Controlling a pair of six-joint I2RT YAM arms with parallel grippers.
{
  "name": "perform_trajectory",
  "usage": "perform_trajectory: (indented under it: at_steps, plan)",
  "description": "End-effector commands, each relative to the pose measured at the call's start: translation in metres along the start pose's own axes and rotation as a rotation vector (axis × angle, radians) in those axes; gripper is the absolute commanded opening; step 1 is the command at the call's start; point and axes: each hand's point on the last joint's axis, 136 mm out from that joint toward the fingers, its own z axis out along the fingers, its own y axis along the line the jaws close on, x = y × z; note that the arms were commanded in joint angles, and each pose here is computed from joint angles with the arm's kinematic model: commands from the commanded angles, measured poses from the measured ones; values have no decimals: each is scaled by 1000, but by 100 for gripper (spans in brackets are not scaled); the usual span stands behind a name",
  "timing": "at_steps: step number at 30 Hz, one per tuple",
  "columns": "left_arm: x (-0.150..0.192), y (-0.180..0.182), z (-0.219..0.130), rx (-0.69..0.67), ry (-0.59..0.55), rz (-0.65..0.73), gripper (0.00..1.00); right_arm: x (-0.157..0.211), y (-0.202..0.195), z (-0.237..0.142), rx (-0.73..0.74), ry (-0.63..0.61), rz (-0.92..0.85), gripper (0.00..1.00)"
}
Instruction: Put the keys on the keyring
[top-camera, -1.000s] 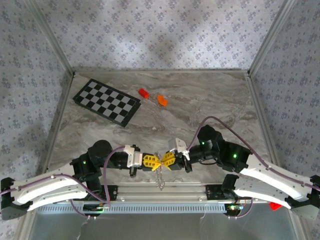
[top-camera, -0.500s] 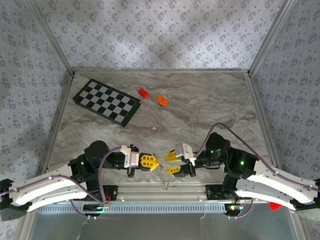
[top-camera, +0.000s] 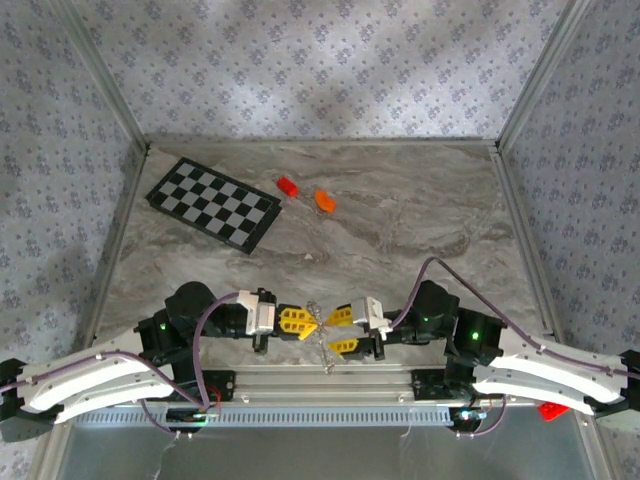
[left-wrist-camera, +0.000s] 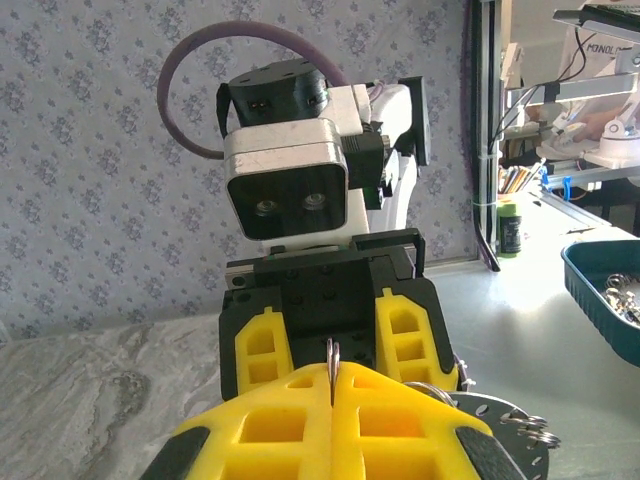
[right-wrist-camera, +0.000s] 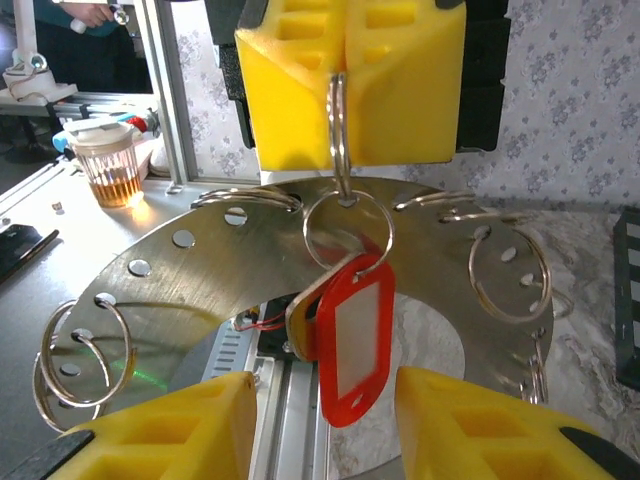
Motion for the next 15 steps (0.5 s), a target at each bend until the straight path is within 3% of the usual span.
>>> perform_trajectory:
  at_steps: [1, 15]
  plan:
    - [-30, 2, -4, -15, -89, 34, 0, -19, -2, 0, 24, -90, -17, 42]
    - [-28, 7, -6, -52, -79, 38, 0, -20, -10, 11, 44, -117, -10, 38]
